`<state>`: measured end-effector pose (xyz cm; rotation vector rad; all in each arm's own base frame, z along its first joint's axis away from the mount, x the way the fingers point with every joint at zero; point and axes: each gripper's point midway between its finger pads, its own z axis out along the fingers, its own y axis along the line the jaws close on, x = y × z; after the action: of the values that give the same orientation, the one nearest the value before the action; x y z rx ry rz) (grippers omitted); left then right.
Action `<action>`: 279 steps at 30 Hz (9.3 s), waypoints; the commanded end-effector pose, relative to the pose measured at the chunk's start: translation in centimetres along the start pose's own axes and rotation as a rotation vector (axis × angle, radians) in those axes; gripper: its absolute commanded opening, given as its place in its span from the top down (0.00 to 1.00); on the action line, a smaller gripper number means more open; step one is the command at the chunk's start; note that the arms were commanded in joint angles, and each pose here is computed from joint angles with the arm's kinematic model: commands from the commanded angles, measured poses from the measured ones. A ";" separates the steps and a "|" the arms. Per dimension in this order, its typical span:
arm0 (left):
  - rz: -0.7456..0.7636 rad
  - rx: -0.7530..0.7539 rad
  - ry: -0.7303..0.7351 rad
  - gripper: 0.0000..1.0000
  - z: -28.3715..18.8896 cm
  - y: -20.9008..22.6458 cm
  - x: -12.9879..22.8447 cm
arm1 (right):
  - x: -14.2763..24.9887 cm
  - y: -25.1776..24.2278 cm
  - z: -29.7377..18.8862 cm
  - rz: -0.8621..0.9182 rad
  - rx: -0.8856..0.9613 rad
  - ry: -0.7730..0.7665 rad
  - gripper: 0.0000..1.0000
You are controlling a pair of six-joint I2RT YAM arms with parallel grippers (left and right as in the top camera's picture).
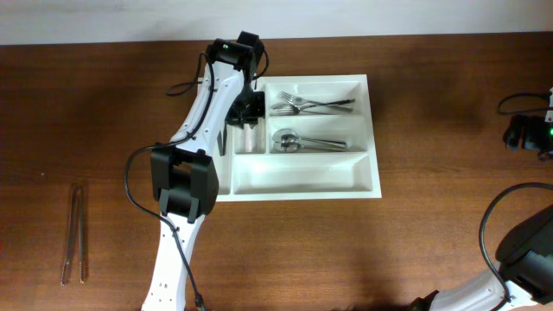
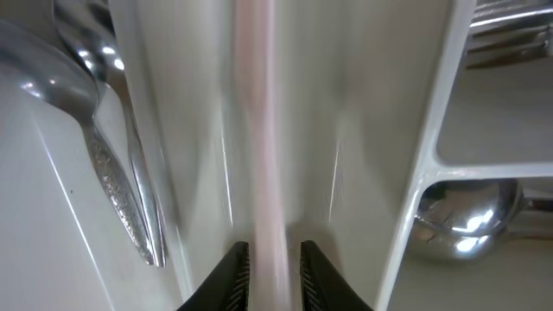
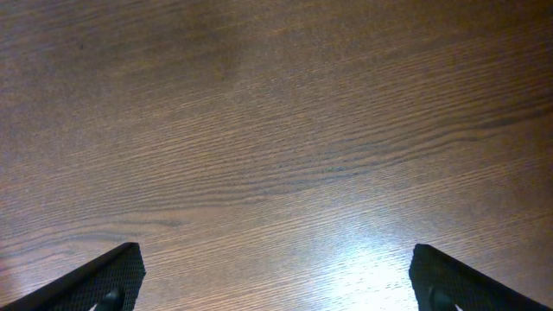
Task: Pack container
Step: 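Release the knife and move the left gripper back left, then move the left gripper down over the silver tongs, then align and lower the left gripper around the tongs' arms, then close the left gripper on the tongs and lift them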
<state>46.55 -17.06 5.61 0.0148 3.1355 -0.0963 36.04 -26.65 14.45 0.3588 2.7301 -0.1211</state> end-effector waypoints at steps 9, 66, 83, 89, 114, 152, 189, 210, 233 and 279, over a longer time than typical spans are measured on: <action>-0.007 0.036 -0.060 0.76 -1.6 -0.4 -1.0 | 0.2 0.2 0.4 0.003 -0.016 0.007 0.01; -0.303 -0.221 0.137 0.01 -13.5 25.3 16.1 | 0.2 0.2 0.4 0.003 -0.016 0.007 0.01; -0.336 -0.246 0.246 0.01 -8.5 27.4 18.6 | 0.2 0.2 0.4 0.003 -0.016 0.007 0.01; -0.240 -0.127 0.231 0.01 -8.2 27.4 18.4 | 0.2 0.2 0.4 0.003 -0.016 0.007 0.01; -0.309 -0.194 -0.004 0.01 -9.2 37.8 17.5 | 0.2 0.2 0.4 0.003 -0.016 0.007 0.01; -0.187 -0.192 0.120 0.01 -2.4 40.1 24.5 | 0.2 0.2 0.4 0.003 -0.016 0.007 0.01; -0.105 -0.130 0.047 0.01 1.6 38.7 23.9 | 0.2 0.2 0.4 0.003 -0.016 0.007 0.01; -0.165 -0.102 -0.023 0.01 2.6 39.0 23.6 | 0.2 0.2 0.4 0.003 -0.016 0.007 0.01; -0.187 -0.077 0.002 0.01 3.6 39.4 24.6 | 0.2 0.2 0.4 0.003 -0.016 0.007 0.01; -0.102 -0.091 -0.015 0.98 1.5 38.7 20.4 | 0.2 0.2 0.4 0.003 -0.016 0.007 0.01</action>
<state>23.64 21.37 0.06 -0.2143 3.1664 -0.0022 36.04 -26.65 14.45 0.3583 2.7302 -0.1212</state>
